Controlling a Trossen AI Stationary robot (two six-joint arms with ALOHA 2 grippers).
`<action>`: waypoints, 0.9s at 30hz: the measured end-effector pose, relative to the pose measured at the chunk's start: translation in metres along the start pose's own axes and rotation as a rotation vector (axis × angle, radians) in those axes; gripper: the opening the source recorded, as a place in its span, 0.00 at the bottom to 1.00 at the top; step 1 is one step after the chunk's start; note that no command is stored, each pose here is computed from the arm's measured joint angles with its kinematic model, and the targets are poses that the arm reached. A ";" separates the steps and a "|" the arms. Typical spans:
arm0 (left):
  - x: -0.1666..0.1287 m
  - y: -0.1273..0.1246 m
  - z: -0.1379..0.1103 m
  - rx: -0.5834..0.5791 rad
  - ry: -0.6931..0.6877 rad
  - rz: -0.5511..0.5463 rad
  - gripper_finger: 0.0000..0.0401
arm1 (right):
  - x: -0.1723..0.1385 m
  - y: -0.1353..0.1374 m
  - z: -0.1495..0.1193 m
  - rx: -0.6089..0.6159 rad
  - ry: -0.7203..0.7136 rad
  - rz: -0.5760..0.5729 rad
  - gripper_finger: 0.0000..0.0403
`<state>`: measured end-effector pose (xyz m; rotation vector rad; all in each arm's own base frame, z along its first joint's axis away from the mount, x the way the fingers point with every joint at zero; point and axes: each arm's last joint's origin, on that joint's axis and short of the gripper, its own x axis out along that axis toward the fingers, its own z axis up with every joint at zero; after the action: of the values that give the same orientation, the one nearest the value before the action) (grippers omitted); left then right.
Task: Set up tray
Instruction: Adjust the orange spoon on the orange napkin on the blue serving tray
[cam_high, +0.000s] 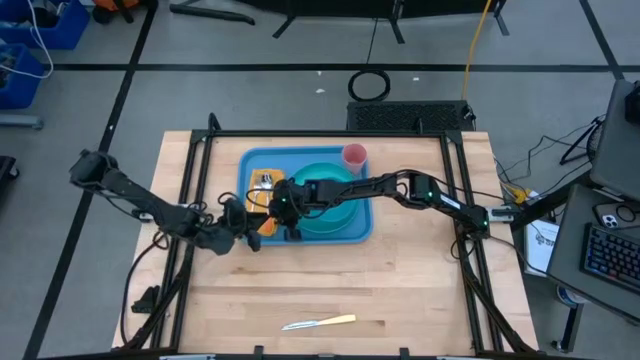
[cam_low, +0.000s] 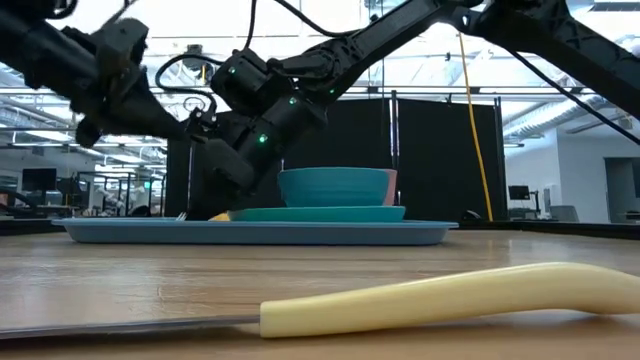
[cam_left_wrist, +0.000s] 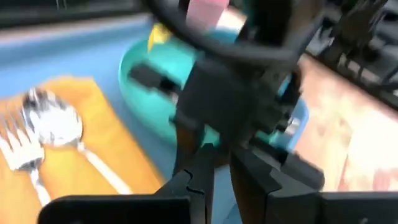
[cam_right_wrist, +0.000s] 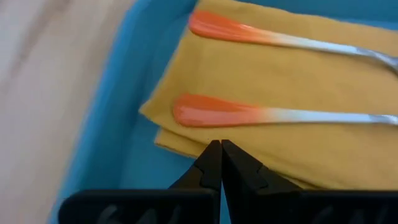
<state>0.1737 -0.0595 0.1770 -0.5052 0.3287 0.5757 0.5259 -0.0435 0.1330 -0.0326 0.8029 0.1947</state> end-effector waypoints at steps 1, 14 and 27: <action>0.002 0.002 0.000 -0.017 0.033 0.000 0.13 | 0.001 0.000 0.000 -0.019 0.000 -0.017 0.00; 0.022 0.031 0.010 -0.262 0.470 0.094 0.13 | 0.007 0.011 -0.003 -0.097 0.029 -0.018 0.00; 0.034 0.046 0.023 -0.294 0.549 0.072 0.13 | 0.031 -0.003 -0.024 -0.031 0.039 0.007 0.00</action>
<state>0.1768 0.0004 0.1650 -0.9405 0.7924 0.5508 0.5301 -0.0437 0.0943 -0.0633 0.8394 0.2132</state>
